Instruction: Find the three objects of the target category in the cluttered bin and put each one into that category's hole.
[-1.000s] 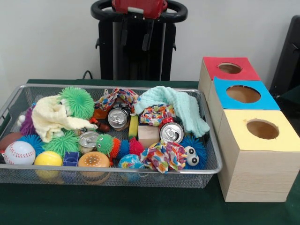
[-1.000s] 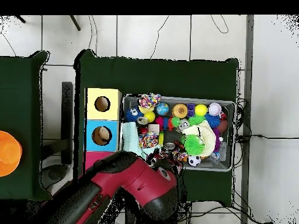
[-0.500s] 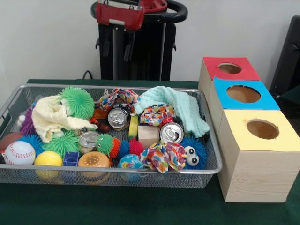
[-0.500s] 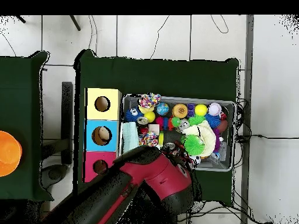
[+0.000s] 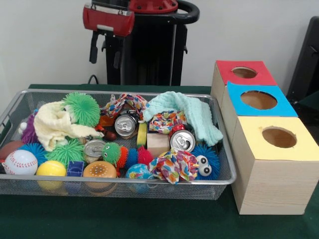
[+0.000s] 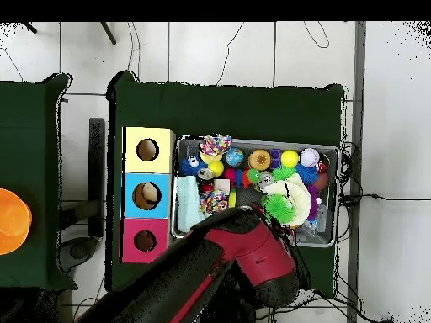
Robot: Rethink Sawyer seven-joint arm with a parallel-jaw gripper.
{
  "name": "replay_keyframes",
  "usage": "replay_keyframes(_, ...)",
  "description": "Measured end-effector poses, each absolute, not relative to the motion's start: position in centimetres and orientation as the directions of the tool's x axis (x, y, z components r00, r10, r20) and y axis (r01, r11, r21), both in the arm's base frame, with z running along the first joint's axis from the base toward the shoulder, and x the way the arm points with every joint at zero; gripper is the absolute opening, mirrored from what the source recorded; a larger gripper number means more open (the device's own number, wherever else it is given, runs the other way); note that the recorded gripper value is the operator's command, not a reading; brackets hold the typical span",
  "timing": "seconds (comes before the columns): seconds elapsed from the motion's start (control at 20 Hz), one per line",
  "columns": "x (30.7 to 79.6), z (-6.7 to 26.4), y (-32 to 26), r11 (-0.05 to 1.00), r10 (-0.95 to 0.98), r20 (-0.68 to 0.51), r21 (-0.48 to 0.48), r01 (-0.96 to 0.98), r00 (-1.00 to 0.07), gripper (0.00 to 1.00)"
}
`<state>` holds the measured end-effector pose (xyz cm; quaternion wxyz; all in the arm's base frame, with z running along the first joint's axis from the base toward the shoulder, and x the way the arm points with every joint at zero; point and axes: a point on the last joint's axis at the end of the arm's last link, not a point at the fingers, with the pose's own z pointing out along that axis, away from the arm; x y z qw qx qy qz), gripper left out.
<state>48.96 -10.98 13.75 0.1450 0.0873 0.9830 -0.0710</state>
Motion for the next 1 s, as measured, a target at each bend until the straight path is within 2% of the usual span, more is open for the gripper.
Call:
replay_keyframes(0.5, 49.2, 14.1, -13.1, 0.978, 0.135, -0.315, -0.111, 0.177, -0.939, 1.00)
replay_keyframes(1.0, 50.0, 11.4, -13.3, 0.988, 0.102, -0.315, -0.077, 0.132, -0.944, 1.00)
